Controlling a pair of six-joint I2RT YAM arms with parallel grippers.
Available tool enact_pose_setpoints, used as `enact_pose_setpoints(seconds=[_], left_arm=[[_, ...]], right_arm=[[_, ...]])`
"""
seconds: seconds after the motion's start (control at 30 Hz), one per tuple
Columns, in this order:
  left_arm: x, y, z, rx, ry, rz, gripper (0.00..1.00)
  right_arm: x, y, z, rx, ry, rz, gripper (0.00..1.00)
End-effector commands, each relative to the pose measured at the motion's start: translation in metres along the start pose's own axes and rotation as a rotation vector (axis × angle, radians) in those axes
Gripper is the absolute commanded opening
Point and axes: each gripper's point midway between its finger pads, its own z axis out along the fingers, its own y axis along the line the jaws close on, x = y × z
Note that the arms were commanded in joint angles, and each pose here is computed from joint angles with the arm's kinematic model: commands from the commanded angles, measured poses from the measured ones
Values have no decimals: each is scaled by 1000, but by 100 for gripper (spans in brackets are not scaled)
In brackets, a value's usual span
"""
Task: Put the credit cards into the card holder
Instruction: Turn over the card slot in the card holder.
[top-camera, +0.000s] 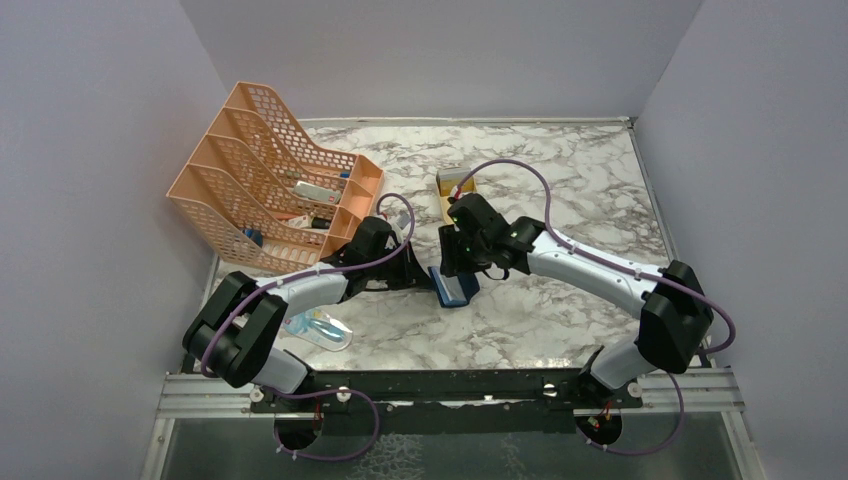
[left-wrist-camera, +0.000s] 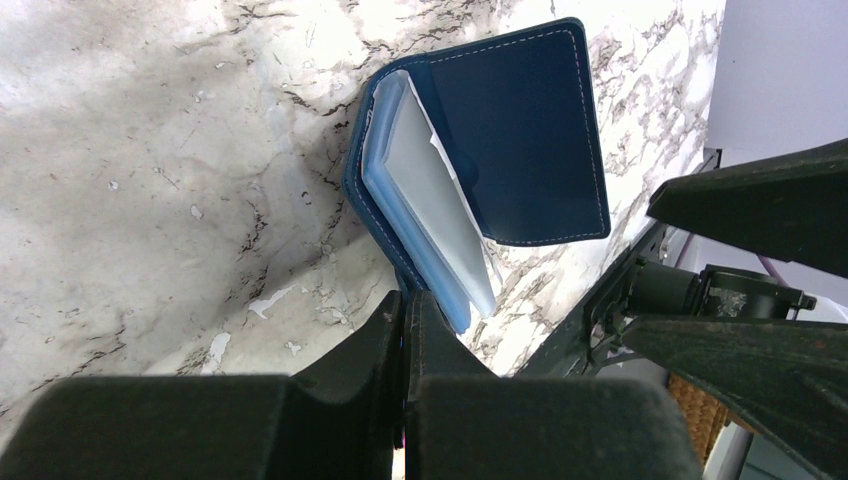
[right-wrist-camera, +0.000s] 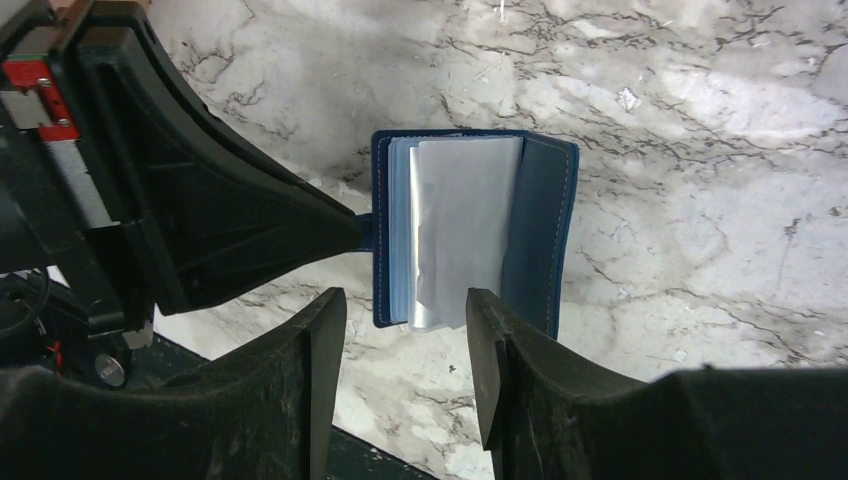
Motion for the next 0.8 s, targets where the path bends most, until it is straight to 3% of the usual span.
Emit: enact_pose_setpoints(seconds=[0.0, 0.77], left_arm=[[-3, -10, -3, 44, -9, 27, 0], [-1, -7, -2, 38, -3, 26, 0]], right_arm=[[13, 5, 19, -28, 33, -2, 46], [51, -13, 56, 22, 133, -10, 48]])
